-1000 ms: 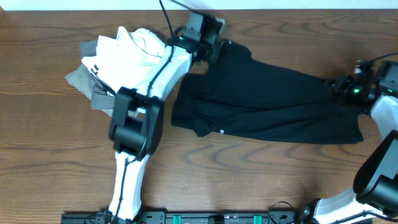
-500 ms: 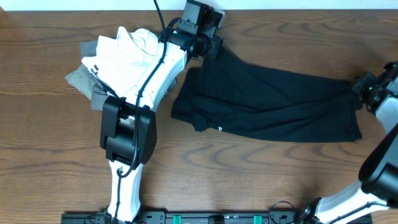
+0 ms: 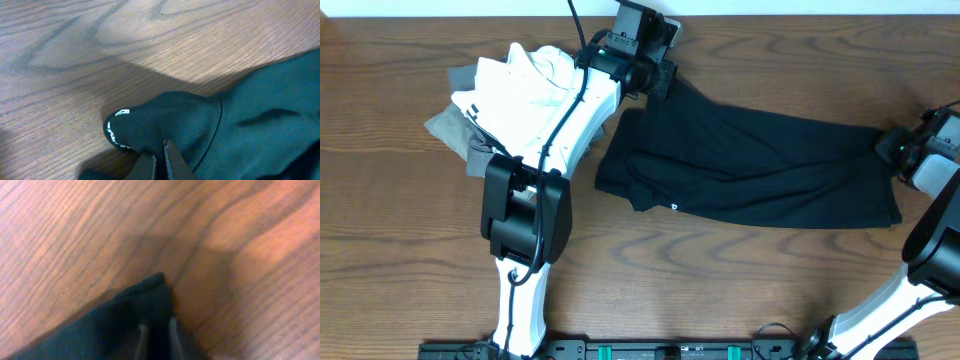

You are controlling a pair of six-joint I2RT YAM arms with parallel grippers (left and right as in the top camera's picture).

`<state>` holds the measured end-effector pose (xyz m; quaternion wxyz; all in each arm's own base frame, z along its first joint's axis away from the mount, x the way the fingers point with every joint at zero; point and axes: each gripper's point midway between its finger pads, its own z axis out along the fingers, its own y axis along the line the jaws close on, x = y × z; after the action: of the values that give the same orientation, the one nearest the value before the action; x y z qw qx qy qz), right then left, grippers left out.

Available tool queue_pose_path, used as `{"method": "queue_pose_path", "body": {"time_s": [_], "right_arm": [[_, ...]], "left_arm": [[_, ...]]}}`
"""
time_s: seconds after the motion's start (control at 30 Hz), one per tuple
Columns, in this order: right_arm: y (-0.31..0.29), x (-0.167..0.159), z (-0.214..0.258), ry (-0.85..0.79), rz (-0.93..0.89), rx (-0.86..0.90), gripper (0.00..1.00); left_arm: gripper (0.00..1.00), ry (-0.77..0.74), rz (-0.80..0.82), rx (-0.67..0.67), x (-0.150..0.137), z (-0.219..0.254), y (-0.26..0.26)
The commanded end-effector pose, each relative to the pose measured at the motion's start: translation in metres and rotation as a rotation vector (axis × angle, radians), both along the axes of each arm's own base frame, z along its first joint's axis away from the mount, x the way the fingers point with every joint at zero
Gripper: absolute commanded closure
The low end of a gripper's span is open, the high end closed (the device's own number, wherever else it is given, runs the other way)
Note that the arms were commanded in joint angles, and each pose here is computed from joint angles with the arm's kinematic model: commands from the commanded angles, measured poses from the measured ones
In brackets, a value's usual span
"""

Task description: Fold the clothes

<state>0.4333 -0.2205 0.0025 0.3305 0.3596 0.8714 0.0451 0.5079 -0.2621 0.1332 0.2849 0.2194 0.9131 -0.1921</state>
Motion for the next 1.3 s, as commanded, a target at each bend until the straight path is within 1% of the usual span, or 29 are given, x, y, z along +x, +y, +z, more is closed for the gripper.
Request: {"method": "queue_pose_path", "body": {"time_s": [0.0, 0.13, 0.33, 0.53, 0.73, 0.83, 0.93, 1.03, 1.17, 1.27], "right_arm": [[0.007, 0.011, 0.008, -0.067, 0.063, 0.087, 0.99], [0.015, 0.022, 0.044, -0.200, 0.162, 0.161, 0.99], [0.010, 0.022, 0.102, -0.333, 0.224, 0.136, 0.99], [0.014, 0.010, 0.123, -0.325, 0.213, 0.148, 0.99], [0.017, 0.000, 0.128, -0.293, 0.195, 0.164, 0.99], [0.019, -0.009, 0.122, -0.257, 0.180, 0.197, 0.99], [0.023, -0.022, 0.110, -0.195, 0.154, 0.254, 0.99], [0.028, -0.036, 0.099, -0.132, 0.129, 0.305, 0.99], [0.027, -0.051, 0.090, -0.073, 0.088, 0.346, 0.99], [0.015, -0.069, 0.077, 0.014, -0.024, 0.346, 0.99]], "left_arm": [[0.94, -0.005, 0.003, 0.012, 0.002, -0.001, 0.004], [0.94, 0.002, 0.003, 0.015, 0.001, -0.003, 0.004], [0.94, 0.014, 0.003, 0.020, -0.001, -0.004, 0.005], [0.94, 0.058, 0.003, 0.039, -0.011, -0.008, 0.010], [0.94, 0.066, -0.004, 0.058, -0.021, 0.004, 0.015], [0.94, 0.106, 0.014, 0.105, -0.037, 0.010, 0.028], [0.94, 0.192, 0.013, 0.144, -0.063, 0.012, 0.039], [0.94, 0.321, 0.008, 0.197, -0.094, 0.002, 0.051], [0.94, 0.443, -0.005, 0.250, -0.123, -0.014, 0.059], [0.94, 0.502, -0.020, 0.279, -0.140, -0.027, 0.060]]}}
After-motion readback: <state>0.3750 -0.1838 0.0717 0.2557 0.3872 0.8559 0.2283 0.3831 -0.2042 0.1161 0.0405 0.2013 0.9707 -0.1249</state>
